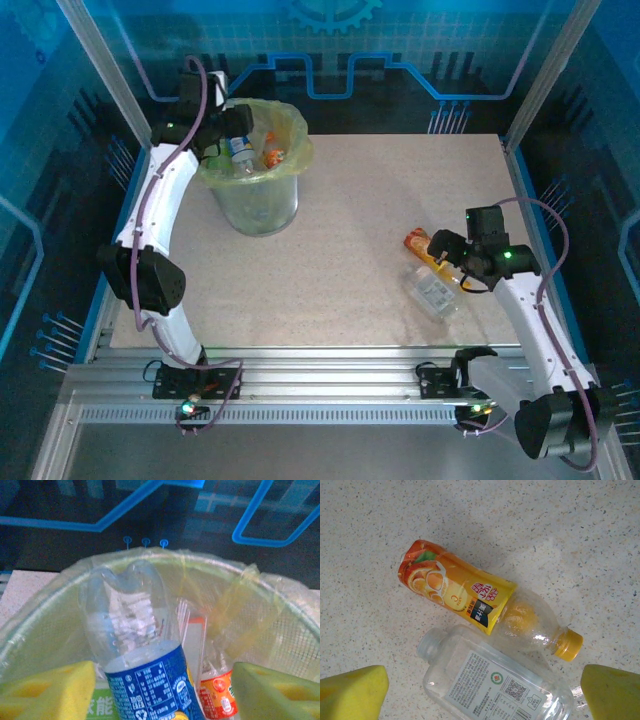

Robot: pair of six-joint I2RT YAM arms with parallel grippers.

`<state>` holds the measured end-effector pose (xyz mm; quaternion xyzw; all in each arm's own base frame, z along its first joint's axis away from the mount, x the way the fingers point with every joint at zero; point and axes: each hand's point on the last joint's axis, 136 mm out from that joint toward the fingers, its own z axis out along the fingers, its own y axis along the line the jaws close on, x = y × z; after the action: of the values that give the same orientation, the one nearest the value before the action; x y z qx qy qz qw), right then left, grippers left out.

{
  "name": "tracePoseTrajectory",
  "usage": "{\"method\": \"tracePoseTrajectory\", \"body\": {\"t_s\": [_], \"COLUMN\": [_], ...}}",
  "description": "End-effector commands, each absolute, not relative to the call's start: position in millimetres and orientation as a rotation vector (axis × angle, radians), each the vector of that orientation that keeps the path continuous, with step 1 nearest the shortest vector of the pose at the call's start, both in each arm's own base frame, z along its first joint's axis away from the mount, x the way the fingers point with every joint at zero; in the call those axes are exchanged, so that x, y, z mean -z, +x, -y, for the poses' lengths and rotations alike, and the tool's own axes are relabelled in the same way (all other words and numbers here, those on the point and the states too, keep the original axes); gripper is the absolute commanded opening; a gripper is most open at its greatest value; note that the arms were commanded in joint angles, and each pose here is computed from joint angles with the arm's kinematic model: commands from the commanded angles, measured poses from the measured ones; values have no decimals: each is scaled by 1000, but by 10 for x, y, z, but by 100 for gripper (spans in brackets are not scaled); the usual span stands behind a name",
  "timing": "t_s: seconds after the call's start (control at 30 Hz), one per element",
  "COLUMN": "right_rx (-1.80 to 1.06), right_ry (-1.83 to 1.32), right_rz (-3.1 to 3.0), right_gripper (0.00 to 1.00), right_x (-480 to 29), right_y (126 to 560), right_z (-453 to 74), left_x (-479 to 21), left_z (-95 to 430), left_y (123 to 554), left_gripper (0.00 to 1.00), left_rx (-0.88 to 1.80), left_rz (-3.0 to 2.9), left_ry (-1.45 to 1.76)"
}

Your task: Put the plastic bottles in the bin

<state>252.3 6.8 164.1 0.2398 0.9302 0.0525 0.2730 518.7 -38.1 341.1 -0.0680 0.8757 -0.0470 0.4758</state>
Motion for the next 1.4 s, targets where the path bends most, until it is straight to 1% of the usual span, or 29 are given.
{"method": "tracePoseTrajectory", "body": {"t_s": [0.0, 0.17, 0.37, 0.6, 0.77, 0.97, 1.07, 1.23, 1.37], "right_rx": [-156, -156, -148, -134, -83, -58, -108, -282, -338], "right_ry": [656, 658, 658, 649, 666, 721, 769, 824, 865], "right_rz": [-2497, -2498, -2501, -2564, -2597, -2637, -2665, -2645, -2647], "right_gripper": [100, 100, 100, 100, 100, 100, 100, 100, 100], "right_x": [-1631, -1631, -1627, -1522, -1492, -1410, -1270, -1121, -1012], "right_y": [2508, 2498, 2489, 2455, 2377, 2245, 2193, 2232, 2211], "right_z": [-79, -78, -69, -85, -31, 42, 63, 9, 5], "left_x": [-3579, -3379, -3075, -2835, -3003, -3454, -3630, -3867, -3984], "left_z": [301, 306, 302, 306, 322, 385, 402, 454, 583], "left_y": [5321, 5442, 5480, 5436, 5402, 5281, 5189, 4977, 4757], "left_gripper": [66, 60, 47, 46, 51, 67, 74, 84, 89], "left_rx": [95, 74, 55, 49, 73, 150, 178, 240, 325], "left_rz": [-2073, -2119, -2197, -2266, -2229, -2132, -2089, -2032, -1991], "left_ry": [-188, -170, -168, -167, -173, -174, -176, -174, -159]}}
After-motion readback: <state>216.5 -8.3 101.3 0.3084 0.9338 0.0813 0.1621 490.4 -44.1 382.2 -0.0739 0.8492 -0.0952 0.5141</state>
